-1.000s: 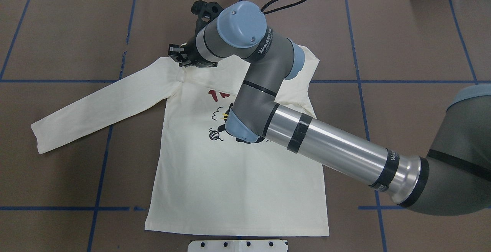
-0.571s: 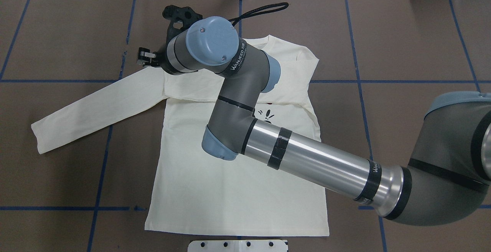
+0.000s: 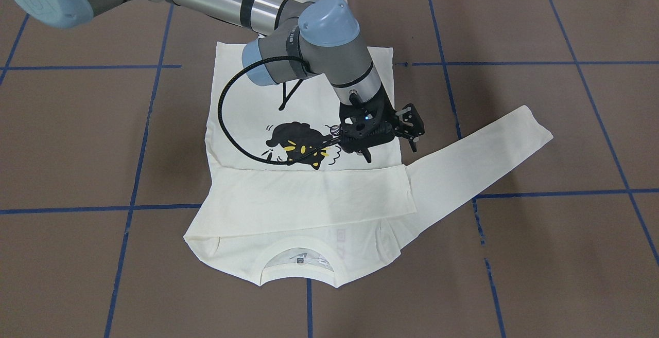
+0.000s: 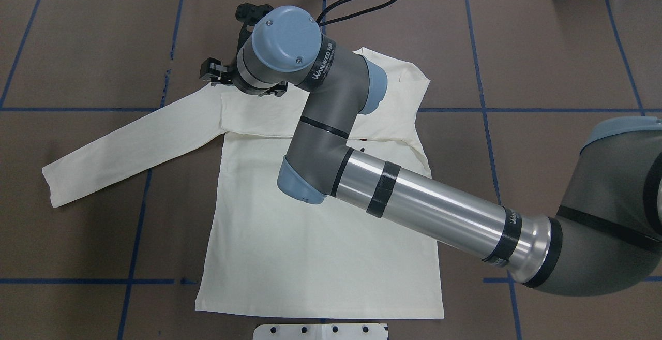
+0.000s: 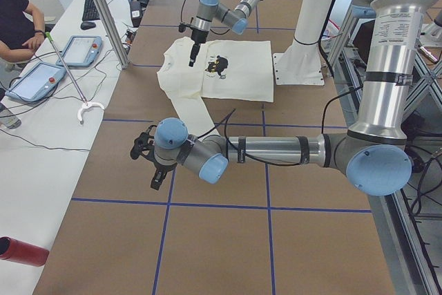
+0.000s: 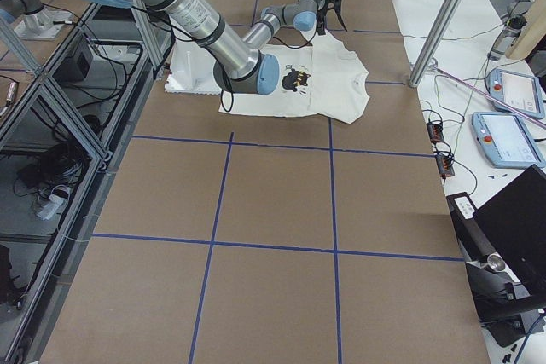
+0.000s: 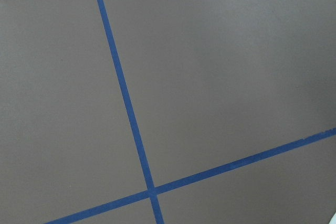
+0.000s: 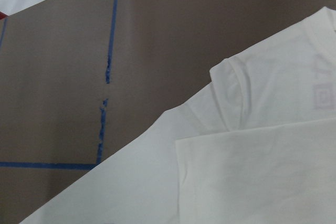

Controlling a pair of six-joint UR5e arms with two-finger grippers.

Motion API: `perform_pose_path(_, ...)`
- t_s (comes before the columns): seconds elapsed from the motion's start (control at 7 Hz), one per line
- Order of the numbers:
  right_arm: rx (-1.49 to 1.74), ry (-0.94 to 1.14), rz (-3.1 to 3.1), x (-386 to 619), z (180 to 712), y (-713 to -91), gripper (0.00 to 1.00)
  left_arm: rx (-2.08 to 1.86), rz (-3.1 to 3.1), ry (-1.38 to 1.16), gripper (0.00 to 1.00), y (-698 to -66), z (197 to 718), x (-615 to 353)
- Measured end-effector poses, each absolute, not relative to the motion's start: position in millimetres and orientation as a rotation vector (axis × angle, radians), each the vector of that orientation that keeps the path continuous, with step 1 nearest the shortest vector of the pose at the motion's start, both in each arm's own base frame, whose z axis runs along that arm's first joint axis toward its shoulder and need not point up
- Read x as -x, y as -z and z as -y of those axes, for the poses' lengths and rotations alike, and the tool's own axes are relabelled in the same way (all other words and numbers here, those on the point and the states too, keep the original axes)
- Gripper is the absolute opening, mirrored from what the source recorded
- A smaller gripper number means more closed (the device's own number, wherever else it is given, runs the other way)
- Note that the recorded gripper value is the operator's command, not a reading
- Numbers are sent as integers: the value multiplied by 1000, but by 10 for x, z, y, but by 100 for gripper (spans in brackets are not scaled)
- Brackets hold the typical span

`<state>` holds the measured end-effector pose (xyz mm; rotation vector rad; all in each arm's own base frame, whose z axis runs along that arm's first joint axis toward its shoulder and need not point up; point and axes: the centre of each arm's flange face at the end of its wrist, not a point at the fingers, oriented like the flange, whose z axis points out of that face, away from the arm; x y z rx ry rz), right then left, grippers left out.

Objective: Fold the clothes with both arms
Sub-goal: 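Lay the sleeve down across the chest, release, and lift the right gripper away, then grasp the cuff of the other sleeve with the left gripper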

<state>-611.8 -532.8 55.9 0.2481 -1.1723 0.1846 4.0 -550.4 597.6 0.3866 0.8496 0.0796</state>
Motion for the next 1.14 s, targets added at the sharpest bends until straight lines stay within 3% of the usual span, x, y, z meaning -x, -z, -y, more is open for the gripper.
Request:
perform_pose_path(0.43, -191, -60, 882, 4930, 5528, -1446, 100, -334, -870, 181, 97, -5500, 4932, -790)
perform_pose_path(0.71, -166, 56, 812, 3880, 5700, -2320, 100, -276, -861, 362, 98, -5458, 4395, -1379)
perform_pose_path(1.14, -127, 120, 834, 2782, 5626, -3148, 100, -199, -819, 479, 99, -5602, 4071, -1931)
